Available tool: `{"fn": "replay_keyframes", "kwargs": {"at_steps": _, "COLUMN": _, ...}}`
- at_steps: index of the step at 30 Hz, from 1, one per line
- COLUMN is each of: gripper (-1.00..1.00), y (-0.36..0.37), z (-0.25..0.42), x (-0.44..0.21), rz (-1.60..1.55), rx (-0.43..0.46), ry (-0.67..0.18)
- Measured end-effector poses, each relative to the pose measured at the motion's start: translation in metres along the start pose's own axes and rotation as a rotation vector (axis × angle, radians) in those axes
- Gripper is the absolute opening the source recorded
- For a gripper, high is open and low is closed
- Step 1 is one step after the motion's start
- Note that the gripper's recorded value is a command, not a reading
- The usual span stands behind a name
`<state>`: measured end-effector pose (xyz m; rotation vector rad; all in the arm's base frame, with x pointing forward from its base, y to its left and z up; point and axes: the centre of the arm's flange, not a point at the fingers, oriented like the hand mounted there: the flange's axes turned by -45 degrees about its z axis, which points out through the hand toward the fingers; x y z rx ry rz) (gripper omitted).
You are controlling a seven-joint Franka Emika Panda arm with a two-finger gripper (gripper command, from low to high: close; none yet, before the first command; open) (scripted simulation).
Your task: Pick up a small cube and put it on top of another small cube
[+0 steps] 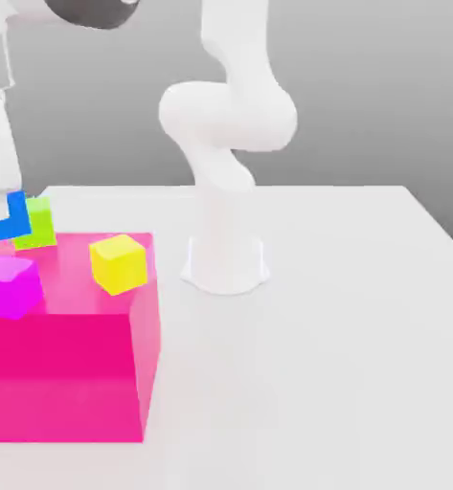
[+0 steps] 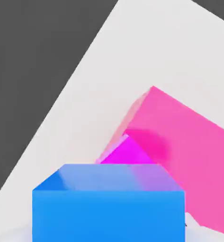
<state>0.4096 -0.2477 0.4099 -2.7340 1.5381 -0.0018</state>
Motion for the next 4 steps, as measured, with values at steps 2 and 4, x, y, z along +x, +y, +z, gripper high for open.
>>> {"fn": "replay_keyframes", "kwargs": {"at_steps": 2, "gripper": 1.0, "y": 0.0011, "z": 0.0094, "x": -0.0001, "rz": 0.001, "rx": 0.0, "ry": 0.0}}
{"fn": "replay_keyframes", "kwargs": {"at_steps": 4, "gripper": 1.0, "y": 0.0011, "z": 0.0094, "x": -0.0001, "rz": 0.001, "rx": 0.0, "ry": 0.0}}
